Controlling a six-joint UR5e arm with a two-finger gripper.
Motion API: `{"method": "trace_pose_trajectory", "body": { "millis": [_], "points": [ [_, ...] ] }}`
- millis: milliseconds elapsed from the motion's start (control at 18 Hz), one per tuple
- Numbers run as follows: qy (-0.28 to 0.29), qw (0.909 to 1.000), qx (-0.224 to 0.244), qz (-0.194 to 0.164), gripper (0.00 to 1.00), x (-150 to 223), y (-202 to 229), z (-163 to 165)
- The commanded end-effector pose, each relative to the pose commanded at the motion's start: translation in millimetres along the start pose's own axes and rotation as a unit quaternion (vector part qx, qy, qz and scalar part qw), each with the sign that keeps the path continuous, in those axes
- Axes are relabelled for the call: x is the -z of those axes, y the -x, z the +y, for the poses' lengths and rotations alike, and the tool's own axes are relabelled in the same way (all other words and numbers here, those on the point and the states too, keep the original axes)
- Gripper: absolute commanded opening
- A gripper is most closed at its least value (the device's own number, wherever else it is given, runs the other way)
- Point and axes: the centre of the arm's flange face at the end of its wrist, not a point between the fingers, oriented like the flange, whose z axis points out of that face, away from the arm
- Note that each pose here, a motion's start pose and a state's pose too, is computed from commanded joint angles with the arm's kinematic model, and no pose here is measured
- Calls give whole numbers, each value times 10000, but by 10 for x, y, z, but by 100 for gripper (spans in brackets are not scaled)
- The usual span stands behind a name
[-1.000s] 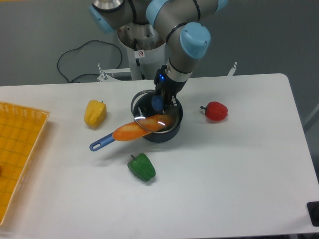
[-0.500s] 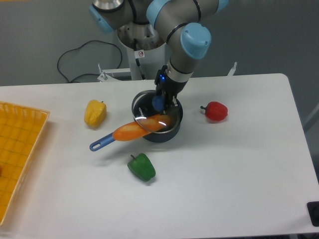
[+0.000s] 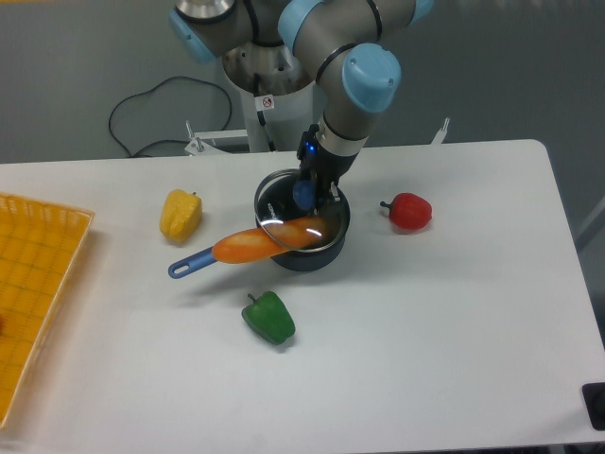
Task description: Close the pot lid
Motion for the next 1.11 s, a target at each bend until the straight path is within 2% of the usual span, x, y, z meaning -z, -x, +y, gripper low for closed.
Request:
{"method": "trace_pose_trajectory", "body": {
  "millis": [56,222,333,444,556,667,778,1111],
  "points": [
    [-2,10000,-13,9,36,-9,-4,-6],
    [-14,10000,-1,21,47,-22,-5,-5],
    [-9,10000,-13,9,68,-16,0,-12],
    [-17,10000,3,39,82,-43,15,-7],
    [-14,10000,2,37,83,-40,18,-22],
    [-5,10000,-8,32,93,-33,22,-21],
    [0,10000,-12,18,98,-20,30,-23],
    [63,9999,-48,-137,100,178,147,-23]
  ]
}}
